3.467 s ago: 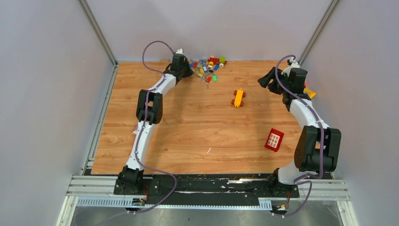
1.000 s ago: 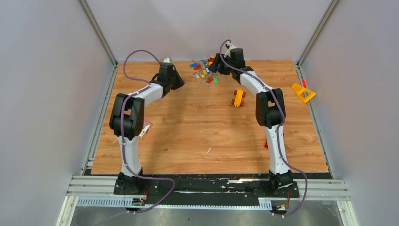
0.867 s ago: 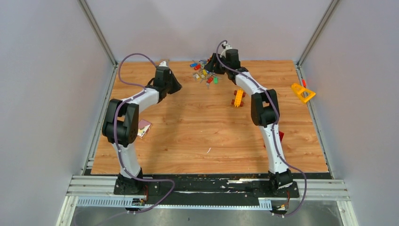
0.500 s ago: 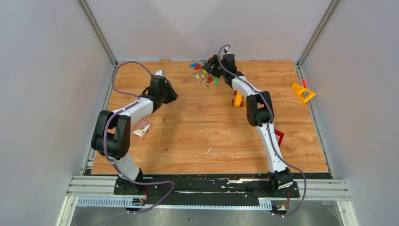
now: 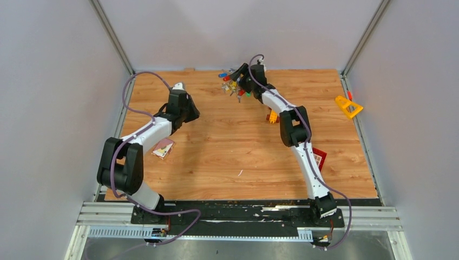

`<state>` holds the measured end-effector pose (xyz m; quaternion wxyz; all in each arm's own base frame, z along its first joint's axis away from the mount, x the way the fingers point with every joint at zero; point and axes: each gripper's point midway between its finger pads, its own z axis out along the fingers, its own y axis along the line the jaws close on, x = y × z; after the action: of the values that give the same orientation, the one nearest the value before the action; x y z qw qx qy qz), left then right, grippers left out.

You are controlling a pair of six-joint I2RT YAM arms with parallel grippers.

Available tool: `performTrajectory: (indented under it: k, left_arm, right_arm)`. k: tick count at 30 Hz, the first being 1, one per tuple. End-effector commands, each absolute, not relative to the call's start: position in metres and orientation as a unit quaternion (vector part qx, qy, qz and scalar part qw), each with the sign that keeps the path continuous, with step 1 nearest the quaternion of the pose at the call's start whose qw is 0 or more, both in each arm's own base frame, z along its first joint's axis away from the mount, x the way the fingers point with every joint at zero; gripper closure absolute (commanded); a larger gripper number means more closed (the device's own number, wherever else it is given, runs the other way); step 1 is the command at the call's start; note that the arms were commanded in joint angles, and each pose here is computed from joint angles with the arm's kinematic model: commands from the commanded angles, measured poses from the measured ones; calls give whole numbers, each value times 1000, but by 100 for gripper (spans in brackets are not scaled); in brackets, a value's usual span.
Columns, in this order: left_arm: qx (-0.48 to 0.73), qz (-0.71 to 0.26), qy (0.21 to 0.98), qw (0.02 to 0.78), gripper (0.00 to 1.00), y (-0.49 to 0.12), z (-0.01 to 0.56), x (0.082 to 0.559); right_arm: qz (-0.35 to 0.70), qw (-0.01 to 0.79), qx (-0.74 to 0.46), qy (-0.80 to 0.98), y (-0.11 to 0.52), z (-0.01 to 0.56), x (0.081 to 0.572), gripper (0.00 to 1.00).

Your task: Remove the keys from the keyring

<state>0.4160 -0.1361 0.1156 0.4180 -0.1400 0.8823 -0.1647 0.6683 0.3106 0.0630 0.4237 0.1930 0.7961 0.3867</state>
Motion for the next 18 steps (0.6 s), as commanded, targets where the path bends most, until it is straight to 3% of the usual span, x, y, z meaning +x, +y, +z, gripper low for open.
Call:
performTrajectory:
  k: [1, 8, 18]
  left_arm:
    - [-135, -146, 881, 429, 64, -127, 125, 409]
    - [-136, -130, 883, 431, 55, -118, 129, 399]
    - [-135, -124, 880, 438, 44, -107, 136, 370]
  right_arm:
    - [296, 384, 232, 843, 293, 50, 638, 22]
    - [224, 349, 228, 881, 270, 45, 593, 21]
    - [236, 259, 146, 925, 284, 33, 480, 20]
